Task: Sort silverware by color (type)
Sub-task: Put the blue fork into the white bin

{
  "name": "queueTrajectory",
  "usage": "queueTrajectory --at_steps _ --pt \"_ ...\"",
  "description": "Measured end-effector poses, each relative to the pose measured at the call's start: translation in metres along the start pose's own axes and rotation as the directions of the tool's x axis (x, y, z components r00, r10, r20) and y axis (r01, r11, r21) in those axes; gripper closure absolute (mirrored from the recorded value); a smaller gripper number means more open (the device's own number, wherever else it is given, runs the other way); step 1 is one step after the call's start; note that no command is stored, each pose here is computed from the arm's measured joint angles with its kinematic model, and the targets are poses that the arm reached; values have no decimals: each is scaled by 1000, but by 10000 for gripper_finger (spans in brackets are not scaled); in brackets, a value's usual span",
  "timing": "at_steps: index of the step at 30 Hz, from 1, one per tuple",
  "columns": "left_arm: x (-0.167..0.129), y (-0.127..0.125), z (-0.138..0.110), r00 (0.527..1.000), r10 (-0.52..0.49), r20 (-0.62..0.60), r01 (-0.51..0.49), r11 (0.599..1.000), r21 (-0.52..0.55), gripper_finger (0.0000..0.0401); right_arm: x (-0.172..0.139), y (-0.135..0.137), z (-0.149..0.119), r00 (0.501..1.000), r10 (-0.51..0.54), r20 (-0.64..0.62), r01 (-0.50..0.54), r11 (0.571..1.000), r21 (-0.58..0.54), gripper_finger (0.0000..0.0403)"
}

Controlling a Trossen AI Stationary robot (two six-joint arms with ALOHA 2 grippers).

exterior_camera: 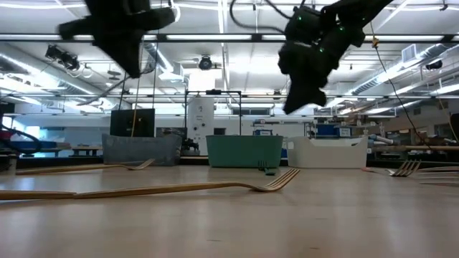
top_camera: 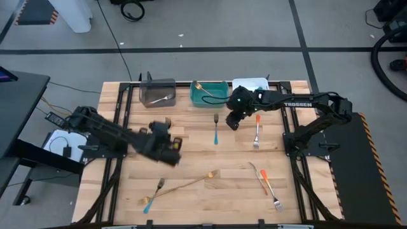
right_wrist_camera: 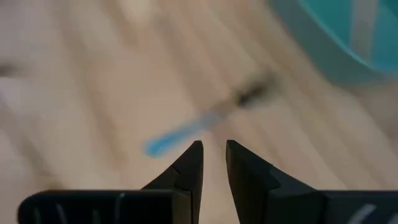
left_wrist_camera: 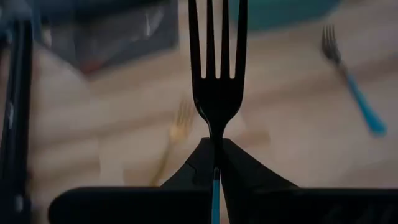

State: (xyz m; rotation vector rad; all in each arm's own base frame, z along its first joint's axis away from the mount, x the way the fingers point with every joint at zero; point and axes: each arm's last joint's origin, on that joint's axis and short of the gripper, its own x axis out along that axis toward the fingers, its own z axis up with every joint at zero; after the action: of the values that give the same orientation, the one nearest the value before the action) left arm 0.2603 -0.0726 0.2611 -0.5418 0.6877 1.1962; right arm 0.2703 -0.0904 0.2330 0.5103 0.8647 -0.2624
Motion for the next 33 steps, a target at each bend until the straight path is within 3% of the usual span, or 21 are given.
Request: queueTrajectory --at_steps 3,11,15,18,21,25,28,33 --pt "10 -2 30 999 -7 43 8 1000 -7 382 0 10 10 989 110 94 -103 992 -76 325" --pt "40 -10 110 985 -75 155 70 997 34 381 -7 25 35 907 234 351 -136 950 -281 325" --pt "53 -17 148 952 -184 246 183 983 30 381 -13 29 44 854 275 442 -40 881 -471 325" --pt "59 -18 173 908 -249 336 255 967 26 381 -15 29 49 828 244 505 89 831 -548 325" --pt "62 -16 190 872 -275 405 292 956 22 381 -19 25 55 792 173 585 216 817 -535 325" --pt "63 -14 203 836 -292 464 319 948 22 381 -27 17 65 714 75 696 317 852 -416 325" --pt "62 -15 209 809 -314 497 355 935 12 381 -33 11 71 657 49 753 309 893 -328 323" --pt "57 -17 217 749 -390 536 440 897 38 381 -37 3 75 629 34 776 269 928 -259 311"
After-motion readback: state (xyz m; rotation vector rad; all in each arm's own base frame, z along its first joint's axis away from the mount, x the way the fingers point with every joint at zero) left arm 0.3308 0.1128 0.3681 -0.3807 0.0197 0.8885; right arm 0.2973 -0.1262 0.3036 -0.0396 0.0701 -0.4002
